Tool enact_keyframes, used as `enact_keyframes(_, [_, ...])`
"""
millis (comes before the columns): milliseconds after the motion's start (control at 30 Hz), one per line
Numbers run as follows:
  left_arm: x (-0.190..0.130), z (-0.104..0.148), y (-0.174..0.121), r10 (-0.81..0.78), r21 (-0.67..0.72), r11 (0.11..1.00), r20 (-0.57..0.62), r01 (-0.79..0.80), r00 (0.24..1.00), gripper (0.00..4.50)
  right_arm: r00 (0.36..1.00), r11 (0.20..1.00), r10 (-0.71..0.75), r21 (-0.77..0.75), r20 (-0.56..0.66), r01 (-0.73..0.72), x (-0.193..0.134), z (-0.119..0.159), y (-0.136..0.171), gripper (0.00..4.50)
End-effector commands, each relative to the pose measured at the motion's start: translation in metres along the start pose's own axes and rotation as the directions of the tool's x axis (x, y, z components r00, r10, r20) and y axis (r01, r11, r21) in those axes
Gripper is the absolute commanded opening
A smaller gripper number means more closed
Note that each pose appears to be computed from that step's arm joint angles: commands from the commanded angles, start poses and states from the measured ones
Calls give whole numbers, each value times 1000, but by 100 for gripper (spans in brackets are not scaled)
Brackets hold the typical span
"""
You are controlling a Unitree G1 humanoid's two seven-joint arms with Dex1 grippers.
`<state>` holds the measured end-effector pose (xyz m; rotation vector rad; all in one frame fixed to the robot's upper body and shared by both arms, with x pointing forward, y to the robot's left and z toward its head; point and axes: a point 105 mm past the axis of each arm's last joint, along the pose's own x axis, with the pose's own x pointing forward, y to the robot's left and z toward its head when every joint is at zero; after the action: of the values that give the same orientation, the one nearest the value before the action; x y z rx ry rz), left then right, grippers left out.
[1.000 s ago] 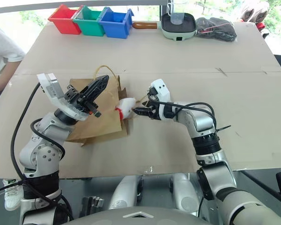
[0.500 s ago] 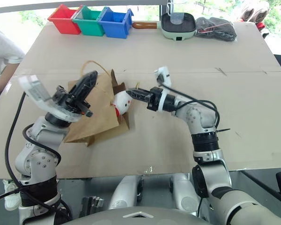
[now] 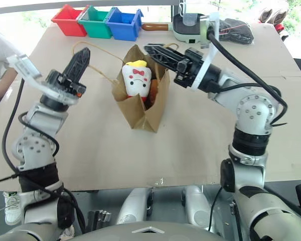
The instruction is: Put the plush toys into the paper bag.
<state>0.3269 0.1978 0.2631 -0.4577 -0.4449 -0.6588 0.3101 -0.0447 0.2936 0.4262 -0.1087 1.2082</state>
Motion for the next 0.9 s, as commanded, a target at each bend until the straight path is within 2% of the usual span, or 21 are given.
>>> enact_keyframes(33, [2,12,17,22,53,998,7,-22,1000,0,990,996,-89,10,107,89,-30,23,-19,17])
enact_keyframes(133, [-5,10,38,95,48,994,-8,-94,995,0,973,993,-119,33,200,114,-46,41,-24,17])
enact_keyframes(300, [5,21,43,102,61,993,22,-103,995,0,943,992,-126,55,309,114,-50,64,-21,17])
enact_keyframes(367, [6,26,48,100,88,991,15,-101,995,0,937,989,-144,58,317,133,-52,66,-24,17])
enact_keyframes(467, [17,15,27,-5,88,996,-48,10,999,0,961,993,-116,40,251,109,-46,53,-17,17])
enact_keyframes(533, [24,10,11,-75,87,993,-66,80,995,0,987,995,-88,-26,137,93,-37,33,-9,17])
enact_keyframes(600, [30,-1,3,-106,69,991,-89,112,990,0,993,989,-119,-85,-6,118,-28,3,-11,17])
enact_keyframes(667, [31,-17,-3,-123,66,989,-144,133,982,0,987,981,-155,-127,-51,148,-22,-13,-16,17])
enact_keyframes(833, [28,-28,-1,-104,86,989,-202,124,974,0,975,969,-176,-200,-133,148,-16,-25,-21,17])
enact_keyframes(867, [23,-30,5,-75,116,988,-227,103,971,0,975,966,-177,-213,-133,146,-18,-24,-23,39])
enact_keyframes(900, [14,-30,1,-119,91,985,-247,145,962,0,976,963,-174,-228,-130,142,-22,-20,-21,68])
